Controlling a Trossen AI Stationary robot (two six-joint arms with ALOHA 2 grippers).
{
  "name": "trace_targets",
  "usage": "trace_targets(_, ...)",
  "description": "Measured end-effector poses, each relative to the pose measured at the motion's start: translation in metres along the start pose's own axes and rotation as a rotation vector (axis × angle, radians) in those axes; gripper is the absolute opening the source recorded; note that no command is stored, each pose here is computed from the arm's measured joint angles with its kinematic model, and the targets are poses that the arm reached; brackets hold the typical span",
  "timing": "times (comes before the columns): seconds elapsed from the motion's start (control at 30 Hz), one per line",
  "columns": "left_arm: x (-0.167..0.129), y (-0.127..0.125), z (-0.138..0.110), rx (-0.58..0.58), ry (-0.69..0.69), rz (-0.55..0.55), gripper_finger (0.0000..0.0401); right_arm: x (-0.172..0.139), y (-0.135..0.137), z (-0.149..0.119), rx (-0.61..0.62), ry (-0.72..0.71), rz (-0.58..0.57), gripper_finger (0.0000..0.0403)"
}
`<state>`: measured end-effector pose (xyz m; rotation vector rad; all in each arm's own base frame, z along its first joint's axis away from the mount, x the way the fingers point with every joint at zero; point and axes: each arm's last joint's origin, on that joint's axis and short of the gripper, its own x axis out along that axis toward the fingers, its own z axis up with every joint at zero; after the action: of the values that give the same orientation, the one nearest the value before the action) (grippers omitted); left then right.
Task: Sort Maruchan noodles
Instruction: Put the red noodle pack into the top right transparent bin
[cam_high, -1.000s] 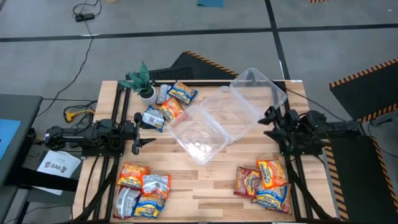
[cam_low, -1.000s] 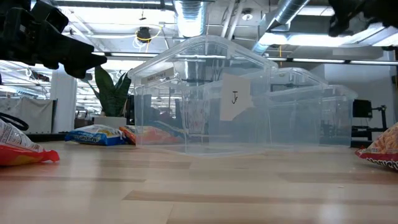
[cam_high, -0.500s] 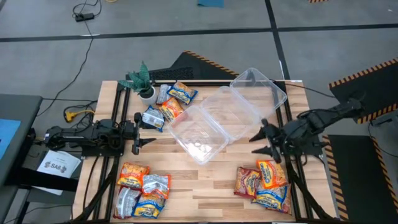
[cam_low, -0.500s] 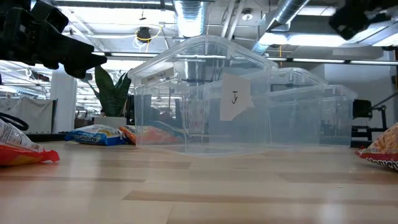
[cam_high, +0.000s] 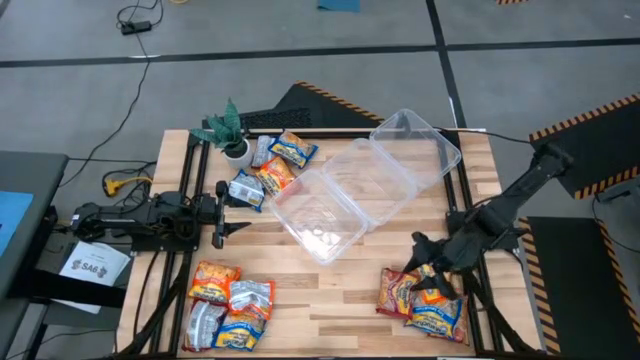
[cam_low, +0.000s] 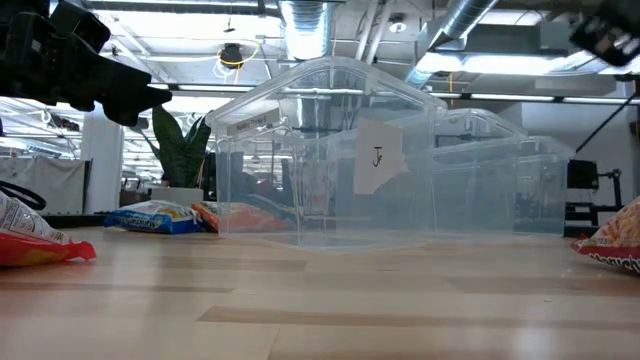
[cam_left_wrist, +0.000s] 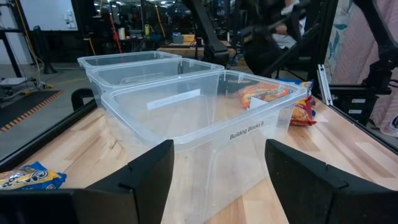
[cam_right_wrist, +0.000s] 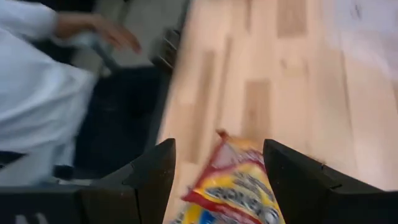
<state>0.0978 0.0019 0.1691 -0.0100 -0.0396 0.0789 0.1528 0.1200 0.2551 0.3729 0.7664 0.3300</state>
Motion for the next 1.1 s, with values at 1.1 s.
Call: trace_targets(1.1,0.0,0.0,0.0,0.0,0.0,0.0,0.0238,0.107,-0.02,-0.038,-0.118,0.521,-0.366,0.0198)
